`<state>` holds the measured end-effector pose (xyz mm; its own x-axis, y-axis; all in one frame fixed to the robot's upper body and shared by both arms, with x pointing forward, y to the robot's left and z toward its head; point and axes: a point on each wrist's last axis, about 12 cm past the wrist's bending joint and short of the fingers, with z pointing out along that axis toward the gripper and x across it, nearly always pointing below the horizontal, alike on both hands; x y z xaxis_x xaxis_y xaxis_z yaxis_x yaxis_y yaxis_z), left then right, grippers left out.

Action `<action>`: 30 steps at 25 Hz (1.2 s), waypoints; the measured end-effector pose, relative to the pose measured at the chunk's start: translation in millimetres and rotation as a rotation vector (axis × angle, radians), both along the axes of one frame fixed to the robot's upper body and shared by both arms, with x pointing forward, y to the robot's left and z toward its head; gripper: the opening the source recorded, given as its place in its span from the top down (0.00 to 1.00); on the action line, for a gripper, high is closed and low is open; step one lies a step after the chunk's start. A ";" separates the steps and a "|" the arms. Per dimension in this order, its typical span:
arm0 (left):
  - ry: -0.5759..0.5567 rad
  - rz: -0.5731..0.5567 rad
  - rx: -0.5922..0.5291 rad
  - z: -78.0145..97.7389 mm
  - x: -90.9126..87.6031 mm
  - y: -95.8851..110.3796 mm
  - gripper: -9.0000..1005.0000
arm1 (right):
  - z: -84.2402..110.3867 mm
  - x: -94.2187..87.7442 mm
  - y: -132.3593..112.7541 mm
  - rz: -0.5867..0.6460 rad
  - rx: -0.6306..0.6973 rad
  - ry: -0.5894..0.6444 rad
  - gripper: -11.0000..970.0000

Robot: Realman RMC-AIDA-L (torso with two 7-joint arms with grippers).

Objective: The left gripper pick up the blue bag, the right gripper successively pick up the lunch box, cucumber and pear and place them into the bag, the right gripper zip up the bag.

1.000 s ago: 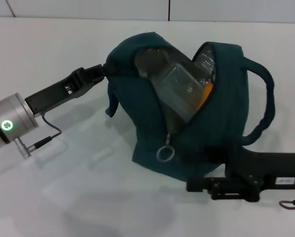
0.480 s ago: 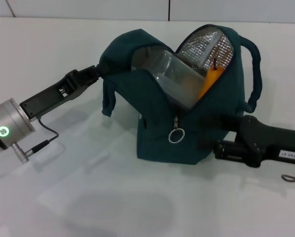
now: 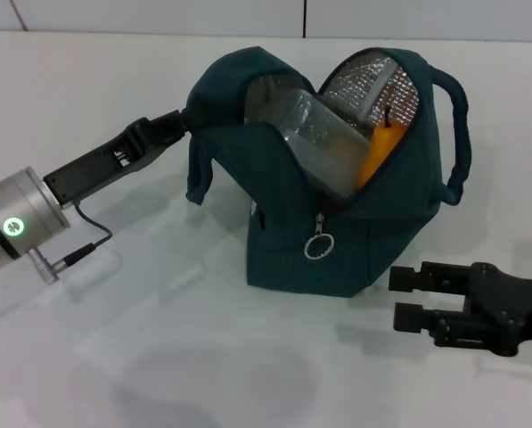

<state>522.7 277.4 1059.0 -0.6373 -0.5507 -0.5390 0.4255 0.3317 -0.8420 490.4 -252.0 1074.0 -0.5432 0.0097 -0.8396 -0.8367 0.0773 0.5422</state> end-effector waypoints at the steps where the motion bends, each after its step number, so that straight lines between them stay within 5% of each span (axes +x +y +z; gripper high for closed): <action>1: -0.001 -0.001 0.000 0.2 0.4 -0.4 0.94 | -3.2 1.5 0.1 -0.018 -0.022 0.008 0.31; 11: 0.008 -0.007 -0.006 -1.1 0.2 -3.0 0.94 | -18.6 21.8 36.6 -0.035 -0.167 -0.011 0.31; 30: 0.015 -0.026 0.002 -2.9 -3.0 -3.8 0.94 | -8.8 55.7 53.0 -0.133 -0.231 -0.120 0.31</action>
